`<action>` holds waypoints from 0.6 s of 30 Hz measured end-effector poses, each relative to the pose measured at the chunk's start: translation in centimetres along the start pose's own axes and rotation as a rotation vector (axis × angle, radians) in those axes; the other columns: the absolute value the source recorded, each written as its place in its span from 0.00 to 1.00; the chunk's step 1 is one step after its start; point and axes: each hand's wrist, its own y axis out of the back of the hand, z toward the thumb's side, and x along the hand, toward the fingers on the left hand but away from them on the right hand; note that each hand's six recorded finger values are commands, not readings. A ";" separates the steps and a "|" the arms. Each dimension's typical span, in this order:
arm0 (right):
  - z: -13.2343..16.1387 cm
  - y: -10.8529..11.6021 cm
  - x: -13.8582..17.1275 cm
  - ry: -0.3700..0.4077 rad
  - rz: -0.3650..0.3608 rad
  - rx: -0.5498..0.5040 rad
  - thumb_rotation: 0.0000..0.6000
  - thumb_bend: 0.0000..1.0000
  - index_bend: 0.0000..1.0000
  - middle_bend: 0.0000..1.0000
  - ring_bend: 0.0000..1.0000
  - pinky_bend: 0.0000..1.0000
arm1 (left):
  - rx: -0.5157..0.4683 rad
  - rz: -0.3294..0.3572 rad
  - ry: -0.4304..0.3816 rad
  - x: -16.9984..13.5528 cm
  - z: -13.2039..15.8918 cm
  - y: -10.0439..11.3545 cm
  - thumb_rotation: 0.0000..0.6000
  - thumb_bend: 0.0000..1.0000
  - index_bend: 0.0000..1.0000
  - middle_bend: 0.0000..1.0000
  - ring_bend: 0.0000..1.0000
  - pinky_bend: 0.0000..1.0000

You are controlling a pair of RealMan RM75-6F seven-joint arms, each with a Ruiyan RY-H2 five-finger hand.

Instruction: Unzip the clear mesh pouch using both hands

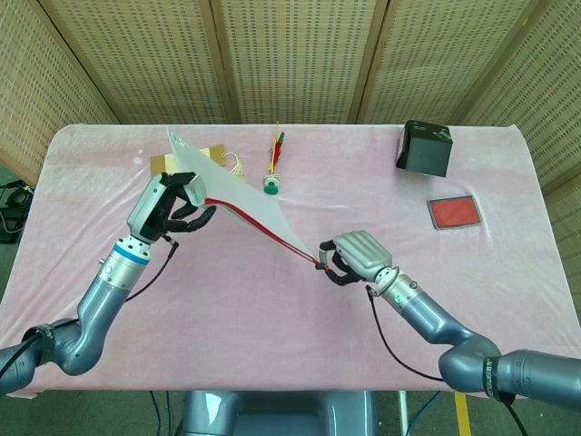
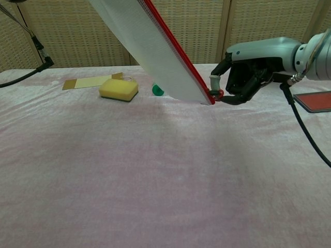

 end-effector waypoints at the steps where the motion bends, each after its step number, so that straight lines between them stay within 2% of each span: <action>1: -0.2 0.0 0.0 -0.005 0.002 0.001 1.00 0.70 0.83 0.98 0.98 1.00 | -0.001 0.002 0.000 0.1 0.1 0.1 1.00 0.76 0.93 1.00 0.90 1.00; 18: -2.3 -1.1 0.4 -0.067 0.056 0.015 1.00 0.70 0.83 0.98 0.98 1.00 | -0.011 0.042 0.015 -0.1 -0.1 1.7 1.00 0.76 0.93 1.00 0.90 1.00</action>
